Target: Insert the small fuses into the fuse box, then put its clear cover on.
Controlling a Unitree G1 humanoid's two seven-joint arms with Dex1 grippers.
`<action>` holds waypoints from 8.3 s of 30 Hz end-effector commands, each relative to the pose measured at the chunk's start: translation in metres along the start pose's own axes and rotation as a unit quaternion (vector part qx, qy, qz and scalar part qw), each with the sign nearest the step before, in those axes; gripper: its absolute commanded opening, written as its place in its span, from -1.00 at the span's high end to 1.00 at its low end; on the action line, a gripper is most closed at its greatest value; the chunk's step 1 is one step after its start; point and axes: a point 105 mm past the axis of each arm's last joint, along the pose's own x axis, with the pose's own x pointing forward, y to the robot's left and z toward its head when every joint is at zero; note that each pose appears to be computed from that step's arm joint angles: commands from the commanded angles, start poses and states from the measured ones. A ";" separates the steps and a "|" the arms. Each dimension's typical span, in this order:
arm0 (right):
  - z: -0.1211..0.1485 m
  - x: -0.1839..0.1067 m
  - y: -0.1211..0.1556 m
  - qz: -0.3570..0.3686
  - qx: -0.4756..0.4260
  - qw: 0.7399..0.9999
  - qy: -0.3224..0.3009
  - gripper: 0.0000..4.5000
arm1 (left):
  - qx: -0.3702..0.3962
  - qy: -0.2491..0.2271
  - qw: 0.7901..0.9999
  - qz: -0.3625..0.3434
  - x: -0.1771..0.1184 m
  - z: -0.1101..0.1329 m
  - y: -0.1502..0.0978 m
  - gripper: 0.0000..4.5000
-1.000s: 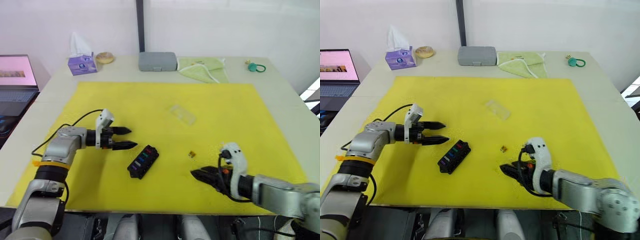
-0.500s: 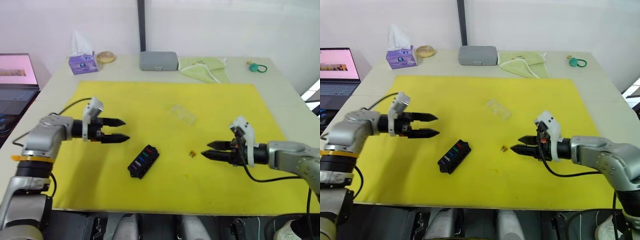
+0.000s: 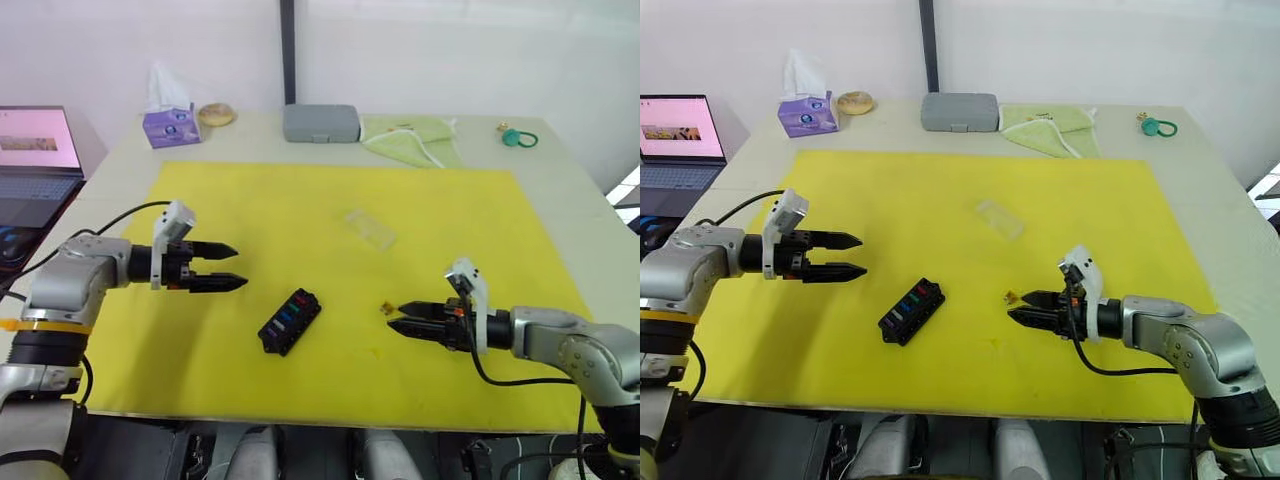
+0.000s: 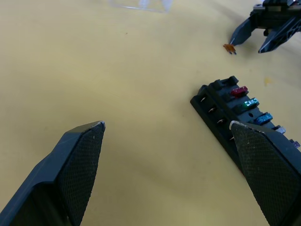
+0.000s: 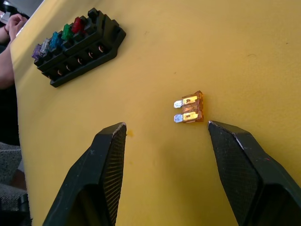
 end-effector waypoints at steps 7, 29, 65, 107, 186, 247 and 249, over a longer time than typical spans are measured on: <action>-0.006 0.010 -0.002 -0.013 0.029 0.999 0.007 -0.29 | 0.016 -0.014 1.000 -0.006 0.003 0.008 -0.004 -1.00; -0.010 0.021 -0.002 0.008 0.160 0.986 -0.035 0.29 | 0.014 -0.015 1.000 0.001 0.006 0.003 -0.002 -1.00; 0.087 0.084 0.106 -0.055 -0.293 0.952 0.064 0.99 | 0.135 0.046 0.989 -0.034 -0.001 0.026 -0.021 -1.00; 0.061 0.099 0.094 -0.108 -0.178 0.976 0.066 0.99 | 0.111 0.047 0.992 -0.022 0.004 0.010 -0.016 -1.00; 0.090 0.081 0.102 -0.072 -0.221 0.972 0.017 -0.02 | 0.096 0.031 0.995 -0.012 0.002 0.011 -0.011 -1.00; 0.016 0.109 0.074 -0.038 -0.207 0.977 0.033 0.98 | 0.090 0.048 0.995 -0.004 -0.003 0.006 -0.003 -1.00; 0.014 0.109 0.073 -0.040 -0.204 0.977 0.037 0.98 | 0.090 0.048 0.995 -0.004 -0.003 0.006 -0.003 -1.00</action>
